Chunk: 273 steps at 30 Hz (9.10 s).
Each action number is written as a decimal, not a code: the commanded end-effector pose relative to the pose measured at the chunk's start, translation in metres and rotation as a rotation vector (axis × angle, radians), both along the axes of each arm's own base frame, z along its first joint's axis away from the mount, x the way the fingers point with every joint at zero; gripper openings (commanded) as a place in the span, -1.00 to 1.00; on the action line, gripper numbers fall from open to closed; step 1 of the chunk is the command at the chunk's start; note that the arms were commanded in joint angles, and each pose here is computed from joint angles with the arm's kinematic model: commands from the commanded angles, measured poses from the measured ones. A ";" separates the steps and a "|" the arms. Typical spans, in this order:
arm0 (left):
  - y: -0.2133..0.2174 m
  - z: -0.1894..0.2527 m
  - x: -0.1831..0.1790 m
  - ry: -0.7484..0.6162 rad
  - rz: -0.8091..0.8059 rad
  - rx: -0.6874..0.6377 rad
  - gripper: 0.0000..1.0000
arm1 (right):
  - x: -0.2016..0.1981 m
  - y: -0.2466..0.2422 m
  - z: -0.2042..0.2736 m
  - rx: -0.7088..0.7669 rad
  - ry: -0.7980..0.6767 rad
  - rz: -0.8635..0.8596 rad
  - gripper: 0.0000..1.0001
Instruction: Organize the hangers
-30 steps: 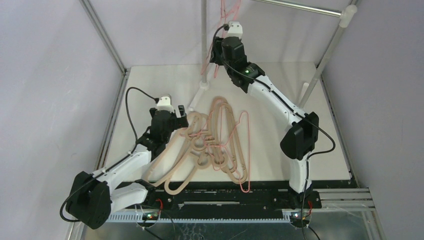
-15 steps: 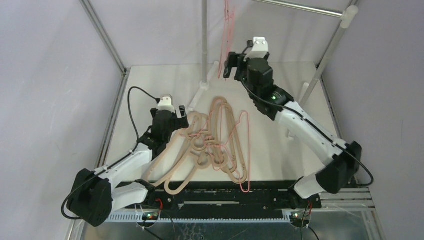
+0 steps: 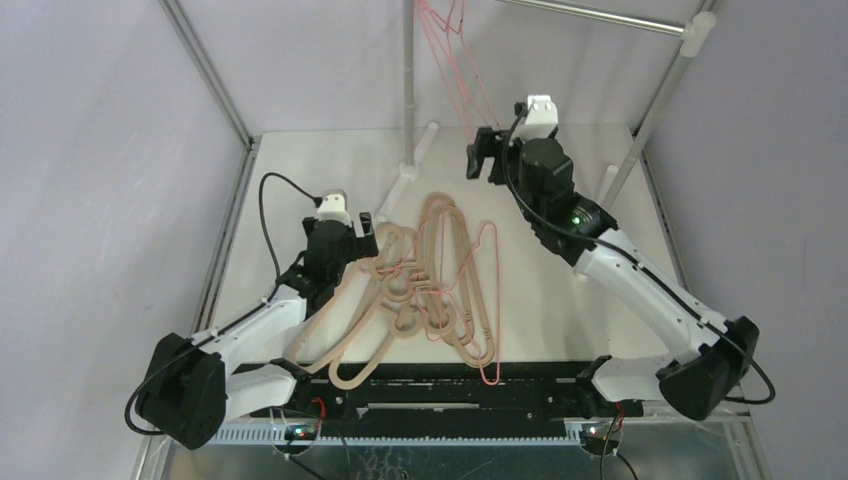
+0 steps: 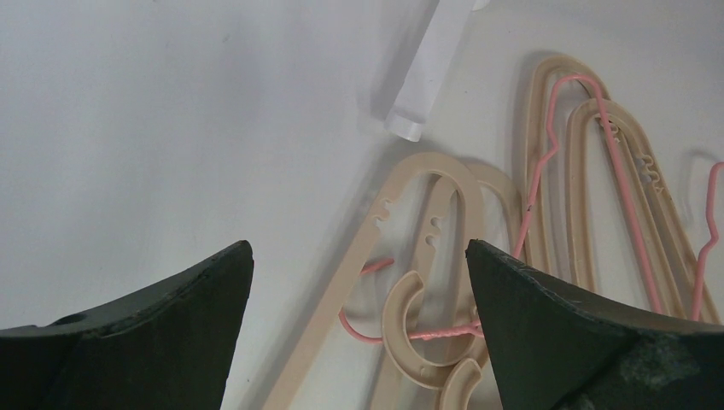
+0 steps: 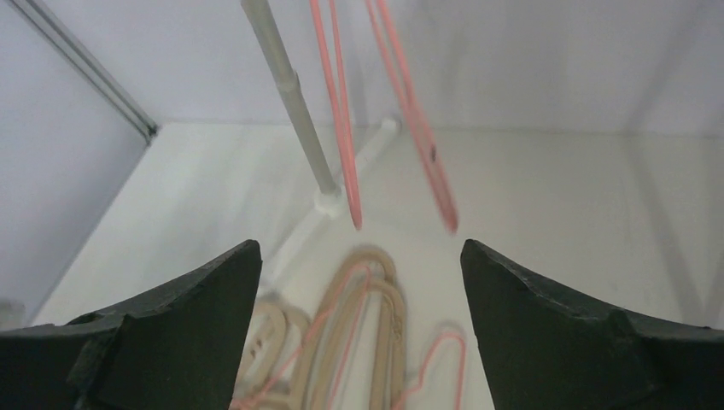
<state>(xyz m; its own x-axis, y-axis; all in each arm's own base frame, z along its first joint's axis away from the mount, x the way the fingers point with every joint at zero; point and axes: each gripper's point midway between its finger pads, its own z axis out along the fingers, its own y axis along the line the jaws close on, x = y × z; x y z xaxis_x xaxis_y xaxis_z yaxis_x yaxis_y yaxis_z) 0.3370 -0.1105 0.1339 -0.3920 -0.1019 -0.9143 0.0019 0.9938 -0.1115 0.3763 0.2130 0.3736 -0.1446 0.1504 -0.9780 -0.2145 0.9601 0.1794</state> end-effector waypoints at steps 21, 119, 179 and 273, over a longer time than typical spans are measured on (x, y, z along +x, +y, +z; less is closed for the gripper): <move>-0.008 0.001 0.009 -0.009 -0.013 -0.010 0.99 | -0.145 0.065 -0.230 -0.147 0.514 0.276 0.22; 0.007 0.000 0.009 0.004 0.065 0.027 0.99 | 0.009 -0.059 0.105 0.738 -0.334 0.190 -1.00; 0.005 -0.002 0.009 0.007 0.059 0.023 0.99 | 0.019 -0.018 -0.234 0.082 0.695 -0.020 -0.17; 0.007 -0.003 0.009 0.007 0.067 0.025 0.99 | -0.056 -0.029 0.076 0.605 -0.051 0.607 -1.00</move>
<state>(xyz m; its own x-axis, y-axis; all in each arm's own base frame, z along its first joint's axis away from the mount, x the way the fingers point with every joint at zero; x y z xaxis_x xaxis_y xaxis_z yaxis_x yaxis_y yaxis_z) 0.3354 -0.1003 0.1017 -0.4689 -0.0665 -0.8808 -0.0571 0.9974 -0.0449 0.3209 0.1767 0.4010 -0.4301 0.5281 -0.7322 -0.5805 0.4594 0.6723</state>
